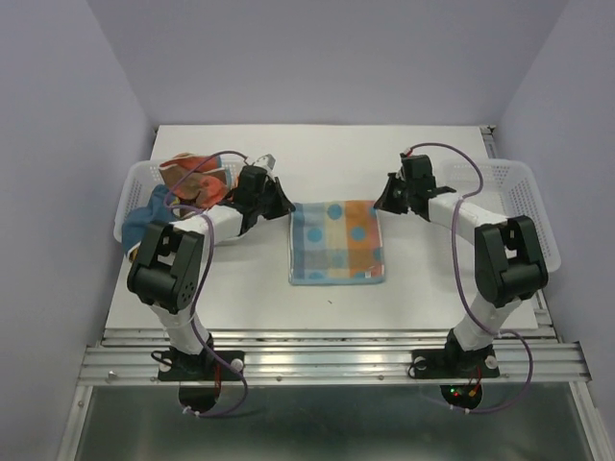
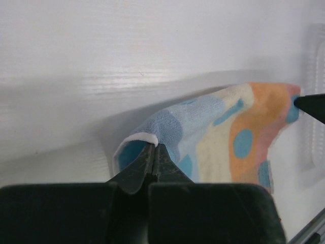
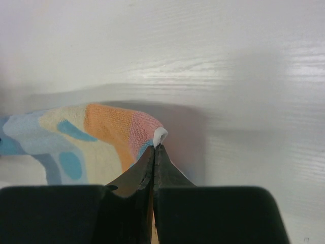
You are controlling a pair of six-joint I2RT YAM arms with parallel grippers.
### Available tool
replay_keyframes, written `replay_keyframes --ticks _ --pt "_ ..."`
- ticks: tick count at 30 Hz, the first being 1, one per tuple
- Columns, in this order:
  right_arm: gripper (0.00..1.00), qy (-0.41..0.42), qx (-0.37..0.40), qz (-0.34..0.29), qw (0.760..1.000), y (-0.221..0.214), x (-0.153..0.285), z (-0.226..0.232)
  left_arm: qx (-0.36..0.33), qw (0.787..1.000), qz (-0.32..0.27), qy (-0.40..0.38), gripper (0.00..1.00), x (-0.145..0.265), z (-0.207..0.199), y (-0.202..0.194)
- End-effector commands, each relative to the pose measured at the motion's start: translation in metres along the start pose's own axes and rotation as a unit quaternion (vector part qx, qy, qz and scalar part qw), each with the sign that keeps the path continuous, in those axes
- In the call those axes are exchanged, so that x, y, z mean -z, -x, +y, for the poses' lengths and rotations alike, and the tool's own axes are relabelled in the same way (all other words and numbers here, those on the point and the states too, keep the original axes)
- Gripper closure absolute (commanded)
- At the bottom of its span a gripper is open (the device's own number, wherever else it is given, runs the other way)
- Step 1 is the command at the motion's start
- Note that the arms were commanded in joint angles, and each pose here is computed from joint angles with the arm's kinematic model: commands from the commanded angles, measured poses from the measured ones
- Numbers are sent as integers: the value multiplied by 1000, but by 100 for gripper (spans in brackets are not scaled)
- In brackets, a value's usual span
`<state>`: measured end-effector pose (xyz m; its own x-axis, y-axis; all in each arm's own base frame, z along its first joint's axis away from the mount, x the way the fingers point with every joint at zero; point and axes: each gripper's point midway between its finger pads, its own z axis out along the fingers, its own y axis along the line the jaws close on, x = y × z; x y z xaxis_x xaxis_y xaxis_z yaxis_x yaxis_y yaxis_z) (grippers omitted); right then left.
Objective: Fold and stack the towels
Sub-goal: Fold the towel
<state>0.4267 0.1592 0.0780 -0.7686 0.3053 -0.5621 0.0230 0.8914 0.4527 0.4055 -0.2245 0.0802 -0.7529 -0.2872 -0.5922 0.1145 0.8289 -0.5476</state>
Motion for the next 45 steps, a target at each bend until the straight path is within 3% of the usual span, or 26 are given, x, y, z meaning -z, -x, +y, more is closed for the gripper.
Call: replay_keyframes --ticks 1,12,19,31,33,35,36,38,39,41,42,45 --pt "99 39 4 -8 999 -10 21 8 0 998 -31 -51 100 25 -21 6" --pt "99 99 -24 -2 995 -66 83 14 24 995 -41 -85 100 82 -24 -51" --pt "99 89 -47 11 995 -101 106 1 38 993 -50 -100 100 110 -23 -80" --pt "99 99 -63 76 990 -161 112 -15 56 993 -8 -102 100 123 -8 -136" --pt "94 96 -66 83 990 -167 111 -18 54 993 12 -103 100 123 -8 -150" --pt "83 95 -63 91 989 -172 111 -20 59 993 35 -98 90 124 -3 -164" --pt "75 90 -64 97 989 -175 111 -22 62 993 38 -95 72 126 -2 -166" --pt "63 89 -60 100 989 -177 112 -24 71 993 41 -82 46 128 3 -168" --pt "51 87 -54 99 990 -174 113 -23 72 994 42 -75 29 131 6 -170" --pt "42 85 -41 89 992 -166 117 -21 76 995 33 -62 14 135 9 -166" --pt "38 88 -34 74 993 -155 120 -16 73 995 19 -68 1 139 5 -159" --pt "29 71 -20 47 996 -135 122 -14 64 996 -11 -56 1 146 2 -140"
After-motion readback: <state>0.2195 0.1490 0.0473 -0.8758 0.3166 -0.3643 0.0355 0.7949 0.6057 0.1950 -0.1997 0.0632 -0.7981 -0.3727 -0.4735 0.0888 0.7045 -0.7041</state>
